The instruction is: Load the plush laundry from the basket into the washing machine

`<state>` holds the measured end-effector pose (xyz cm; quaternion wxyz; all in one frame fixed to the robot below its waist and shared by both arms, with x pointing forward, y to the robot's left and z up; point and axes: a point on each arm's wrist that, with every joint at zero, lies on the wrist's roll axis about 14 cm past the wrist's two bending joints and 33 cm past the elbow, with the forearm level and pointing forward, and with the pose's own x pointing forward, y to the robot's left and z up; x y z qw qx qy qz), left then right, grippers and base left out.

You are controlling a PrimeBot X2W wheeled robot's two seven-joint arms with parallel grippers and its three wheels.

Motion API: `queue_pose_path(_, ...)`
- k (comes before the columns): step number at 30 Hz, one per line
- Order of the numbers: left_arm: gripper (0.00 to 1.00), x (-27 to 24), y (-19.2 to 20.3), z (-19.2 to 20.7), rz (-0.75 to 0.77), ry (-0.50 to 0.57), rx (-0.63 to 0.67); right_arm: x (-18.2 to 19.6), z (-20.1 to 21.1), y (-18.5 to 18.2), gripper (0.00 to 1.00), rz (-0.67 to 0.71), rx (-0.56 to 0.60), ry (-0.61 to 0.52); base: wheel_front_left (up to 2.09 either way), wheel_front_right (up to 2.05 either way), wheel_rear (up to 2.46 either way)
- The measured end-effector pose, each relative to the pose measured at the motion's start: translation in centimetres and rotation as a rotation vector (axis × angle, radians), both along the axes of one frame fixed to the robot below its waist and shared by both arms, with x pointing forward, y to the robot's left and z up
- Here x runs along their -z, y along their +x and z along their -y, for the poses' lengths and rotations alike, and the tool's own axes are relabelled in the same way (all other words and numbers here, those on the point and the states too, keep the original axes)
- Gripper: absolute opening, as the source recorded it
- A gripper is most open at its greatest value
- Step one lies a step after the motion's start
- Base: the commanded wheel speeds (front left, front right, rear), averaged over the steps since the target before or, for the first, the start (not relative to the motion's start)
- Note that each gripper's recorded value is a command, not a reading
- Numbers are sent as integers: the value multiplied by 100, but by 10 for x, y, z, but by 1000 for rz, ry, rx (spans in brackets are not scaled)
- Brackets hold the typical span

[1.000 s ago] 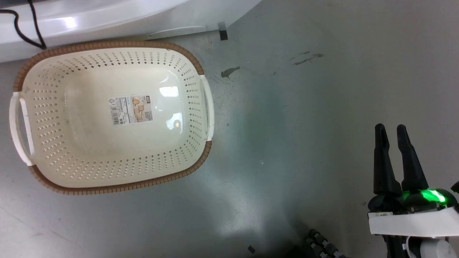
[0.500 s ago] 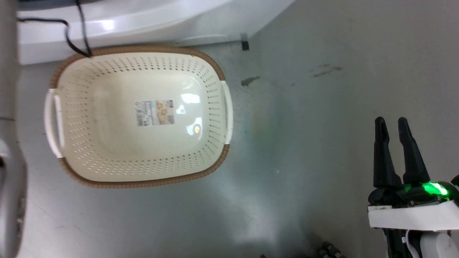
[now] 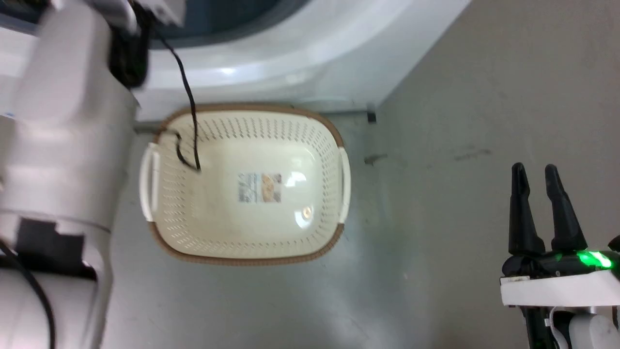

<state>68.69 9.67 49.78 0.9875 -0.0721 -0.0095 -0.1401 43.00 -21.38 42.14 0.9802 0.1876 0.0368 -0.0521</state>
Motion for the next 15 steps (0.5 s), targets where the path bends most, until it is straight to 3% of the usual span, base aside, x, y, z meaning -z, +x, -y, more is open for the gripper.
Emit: queue_pose_path(15,100,-50,-121,-32,47,1,-53,-61,-27,-29,100,133,-80,-8,0,0,0)
